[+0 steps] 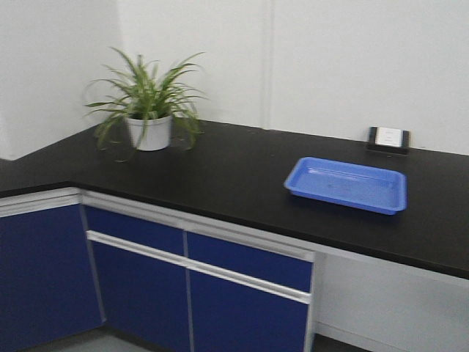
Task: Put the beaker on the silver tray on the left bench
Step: 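Drive the base to the bench with the silver tray, holding the beaker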
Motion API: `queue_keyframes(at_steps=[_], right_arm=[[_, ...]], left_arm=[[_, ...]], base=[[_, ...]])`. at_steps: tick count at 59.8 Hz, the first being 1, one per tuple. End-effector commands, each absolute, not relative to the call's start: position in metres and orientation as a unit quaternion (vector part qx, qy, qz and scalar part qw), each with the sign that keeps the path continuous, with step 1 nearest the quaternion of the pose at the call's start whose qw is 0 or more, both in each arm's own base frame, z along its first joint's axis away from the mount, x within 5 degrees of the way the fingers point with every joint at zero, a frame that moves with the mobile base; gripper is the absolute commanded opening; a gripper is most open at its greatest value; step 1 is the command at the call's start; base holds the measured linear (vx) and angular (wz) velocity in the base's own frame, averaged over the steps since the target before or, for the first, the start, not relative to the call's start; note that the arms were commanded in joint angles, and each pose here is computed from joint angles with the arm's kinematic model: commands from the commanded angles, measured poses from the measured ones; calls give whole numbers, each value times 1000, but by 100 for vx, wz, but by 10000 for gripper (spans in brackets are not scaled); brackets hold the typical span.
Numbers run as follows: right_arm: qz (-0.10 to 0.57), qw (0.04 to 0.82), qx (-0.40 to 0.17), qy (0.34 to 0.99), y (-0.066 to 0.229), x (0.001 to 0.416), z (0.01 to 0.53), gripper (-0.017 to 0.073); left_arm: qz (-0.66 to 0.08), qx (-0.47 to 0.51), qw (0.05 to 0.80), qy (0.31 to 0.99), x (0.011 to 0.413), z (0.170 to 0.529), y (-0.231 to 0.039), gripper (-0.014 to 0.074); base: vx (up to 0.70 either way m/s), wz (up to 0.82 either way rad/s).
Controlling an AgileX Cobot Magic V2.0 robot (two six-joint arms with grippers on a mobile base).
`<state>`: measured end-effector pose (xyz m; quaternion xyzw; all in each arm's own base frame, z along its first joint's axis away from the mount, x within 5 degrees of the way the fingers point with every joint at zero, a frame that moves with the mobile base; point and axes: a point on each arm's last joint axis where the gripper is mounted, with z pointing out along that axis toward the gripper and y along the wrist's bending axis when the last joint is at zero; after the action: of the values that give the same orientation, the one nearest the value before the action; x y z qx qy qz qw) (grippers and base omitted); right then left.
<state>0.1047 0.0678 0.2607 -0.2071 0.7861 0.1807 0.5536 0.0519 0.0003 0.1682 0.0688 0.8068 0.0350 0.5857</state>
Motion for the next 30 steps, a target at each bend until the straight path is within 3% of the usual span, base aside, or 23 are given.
queue_keyframes(at_steps=[1, 30], right_arm=[[190, 600, -204, 750, 69, 108, 279, -14], [190, 600, -204, 750, 69, 108, 279, -14]], left_arm=[[31, 71, 614, 786, 54, 169, -1, 1], [31, 71, 614, 786, 54, 169, -1, 1]], base=[[-25, 46], [-22, 60]])
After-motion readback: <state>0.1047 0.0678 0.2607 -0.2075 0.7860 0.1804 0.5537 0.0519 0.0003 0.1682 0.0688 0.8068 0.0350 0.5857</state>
